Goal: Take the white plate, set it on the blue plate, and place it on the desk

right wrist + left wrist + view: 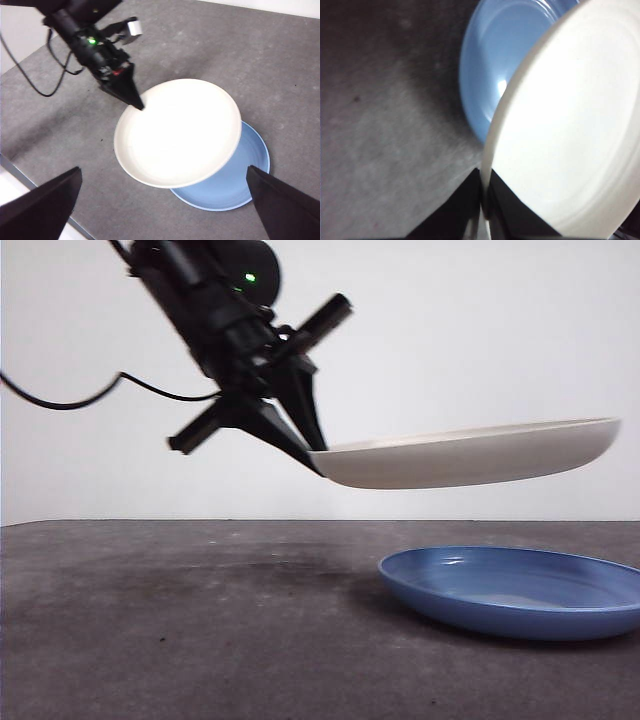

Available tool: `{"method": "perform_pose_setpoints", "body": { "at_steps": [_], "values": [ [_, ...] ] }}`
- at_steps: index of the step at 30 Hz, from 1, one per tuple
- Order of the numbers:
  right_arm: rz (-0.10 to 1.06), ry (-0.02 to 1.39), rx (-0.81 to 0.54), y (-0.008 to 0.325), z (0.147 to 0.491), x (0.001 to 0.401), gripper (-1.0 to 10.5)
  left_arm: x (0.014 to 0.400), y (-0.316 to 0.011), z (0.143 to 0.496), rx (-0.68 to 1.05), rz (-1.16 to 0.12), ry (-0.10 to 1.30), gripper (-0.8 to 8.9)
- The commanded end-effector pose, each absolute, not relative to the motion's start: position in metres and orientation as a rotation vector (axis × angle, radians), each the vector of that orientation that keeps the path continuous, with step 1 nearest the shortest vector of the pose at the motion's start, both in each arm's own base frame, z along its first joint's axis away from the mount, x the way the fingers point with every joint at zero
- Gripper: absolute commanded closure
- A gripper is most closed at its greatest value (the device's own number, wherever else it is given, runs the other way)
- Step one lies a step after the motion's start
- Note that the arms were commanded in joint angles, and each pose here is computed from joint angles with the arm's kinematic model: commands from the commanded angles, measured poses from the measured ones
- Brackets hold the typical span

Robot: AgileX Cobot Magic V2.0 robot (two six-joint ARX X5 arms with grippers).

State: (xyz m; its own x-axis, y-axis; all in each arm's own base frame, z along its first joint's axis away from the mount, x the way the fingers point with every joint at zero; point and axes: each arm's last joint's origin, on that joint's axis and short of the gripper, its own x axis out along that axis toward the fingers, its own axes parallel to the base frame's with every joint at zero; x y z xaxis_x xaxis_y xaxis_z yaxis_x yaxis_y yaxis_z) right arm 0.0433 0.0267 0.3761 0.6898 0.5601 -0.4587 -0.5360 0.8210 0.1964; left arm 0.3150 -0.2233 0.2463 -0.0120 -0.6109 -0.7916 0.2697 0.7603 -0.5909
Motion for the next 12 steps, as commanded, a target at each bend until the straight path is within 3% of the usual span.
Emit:
{"method": "perform_pose_setpoints", "body": {
  "at_steps": [1,12],
  "values": [
    [0.622,0.494,0.042,0.026,0.382,0.040,4.0,0.326,-0.243,0.240,-0.284,-0.717,1.442,7.98],
    [0.630,0.483,0.044,0.025,0.383,0.039,4.0,0.357,-0.296,0.216,-0.201,-0.676,1.538,7.98]
  ]
}}
